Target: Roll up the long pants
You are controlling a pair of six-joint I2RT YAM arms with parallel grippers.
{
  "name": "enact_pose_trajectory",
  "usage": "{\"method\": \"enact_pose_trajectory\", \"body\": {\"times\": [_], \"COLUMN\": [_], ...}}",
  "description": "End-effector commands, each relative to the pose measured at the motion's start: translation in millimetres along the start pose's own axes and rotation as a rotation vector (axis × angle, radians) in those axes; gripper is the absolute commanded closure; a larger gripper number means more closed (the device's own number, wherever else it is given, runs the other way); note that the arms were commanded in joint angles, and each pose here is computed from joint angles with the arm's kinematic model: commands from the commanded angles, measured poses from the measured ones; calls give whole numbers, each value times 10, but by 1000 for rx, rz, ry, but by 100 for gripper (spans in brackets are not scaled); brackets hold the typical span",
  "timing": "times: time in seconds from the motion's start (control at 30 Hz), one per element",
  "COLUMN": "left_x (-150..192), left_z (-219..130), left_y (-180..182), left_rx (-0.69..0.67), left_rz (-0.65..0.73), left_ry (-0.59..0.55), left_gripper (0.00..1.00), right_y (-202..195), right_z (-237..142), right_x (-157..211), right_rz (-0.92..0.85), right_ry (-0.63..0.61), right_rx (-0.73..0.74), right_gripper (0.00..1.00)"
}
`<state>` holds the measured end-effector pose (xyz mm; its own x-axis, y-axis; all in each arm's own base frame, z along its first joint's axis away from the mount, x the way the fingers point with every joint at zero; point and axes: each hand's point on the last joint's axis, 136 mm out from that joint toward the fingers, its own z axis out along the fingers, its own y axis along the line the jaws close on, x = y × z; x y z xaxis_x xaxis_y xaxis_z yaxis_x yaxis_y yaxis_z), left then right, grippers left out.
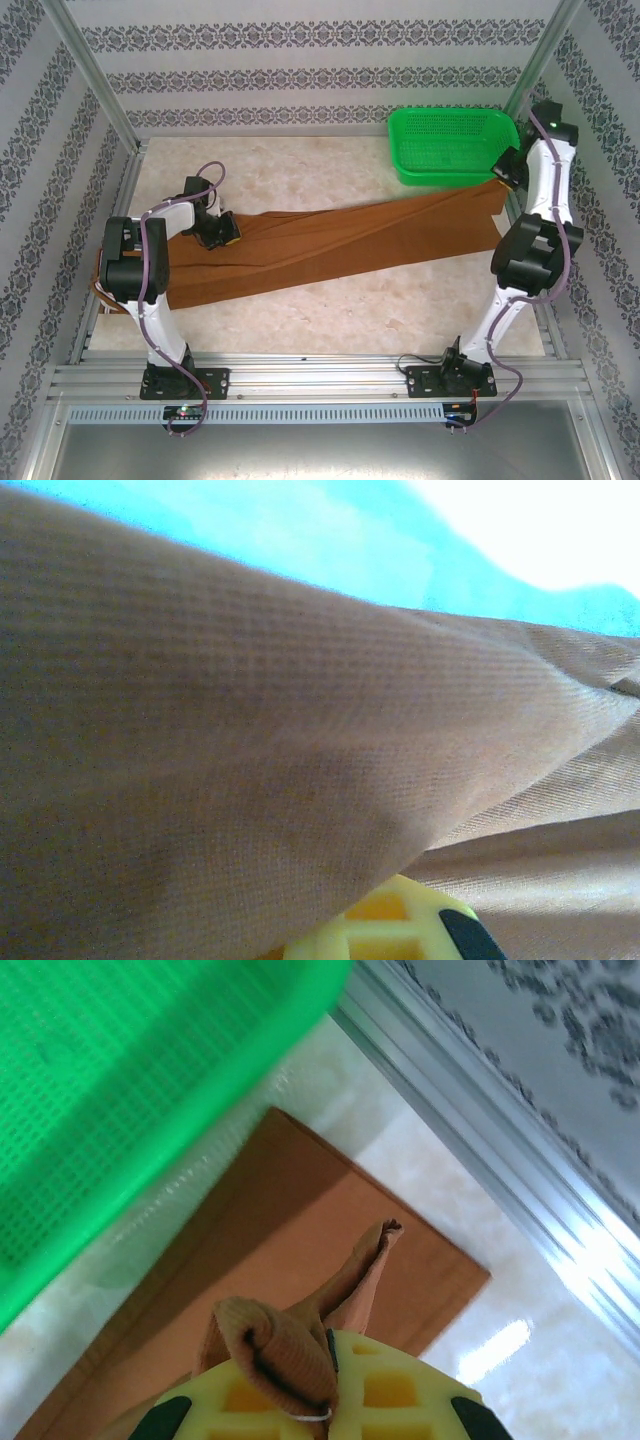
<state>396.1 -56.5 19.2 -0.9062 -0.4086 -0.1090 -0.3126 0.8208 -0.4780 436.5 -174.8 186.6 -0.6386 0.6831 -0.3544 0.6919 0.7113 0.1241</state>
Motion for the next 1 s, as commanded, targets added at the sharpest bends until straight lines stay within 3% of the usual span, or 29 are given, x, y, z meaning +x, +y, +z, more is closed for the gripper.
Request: {"method": "enact_pose_trajectory", "body": {"times": [0.0, 0.2, 0.33, 0.47, 0.5, 0.57, 0.6, 0.7, 0.8, 0.9, 0.97], "left_x": [159, 192, 228, 278, 285, 284, 267, 177, 102, 154, 216], "left_z": [80, 77, 15, -56, -62, -80, -102, -267, -574, -916, -1160], "left_y": [638, 613, 621, 653, 657, 651, 628, 543, 452, 417, 422], "left_rx": [-208, -200, -214, -237, -238, -242, -238, -236, -254, -293, -321], "left_rz": [-74, -74, -76, -85, -87, -94, -93, -82, -60, -51, -59], "left_ry": [50, 56, 48, 42, 42, 43, 38, -7, -78, -136, -190], "left_gripper": [100, 100, 100, 100, 100, 100, 100, 78, 41, 29, 28], "right_y": [-139, -194, -664, -884, -924, -997, -1016, -973, -766, -601, -474], "right_z": [233, 432, 461, 318, 300, 267, 257, 167, 201, 367, 440], "right_x": [-383, -330, 173, 724, 845, 1039, 1090, 988, 796, 690, 622], "right_rz": [-23, -102, -68, 11, 15, 15, 12, 78, 111, 97, 88], "right_ry": [-150, -100, 32, 33, 44, 82, 98, 56, 28, 98, 107], "right_rx": [120, 211, 372, 308, 296, 289, 275, 195, 92, 81, 61], "right_gripper": [100, 100, 100, 100, 79, 17, 3, 2, 2, 2, 2]}}
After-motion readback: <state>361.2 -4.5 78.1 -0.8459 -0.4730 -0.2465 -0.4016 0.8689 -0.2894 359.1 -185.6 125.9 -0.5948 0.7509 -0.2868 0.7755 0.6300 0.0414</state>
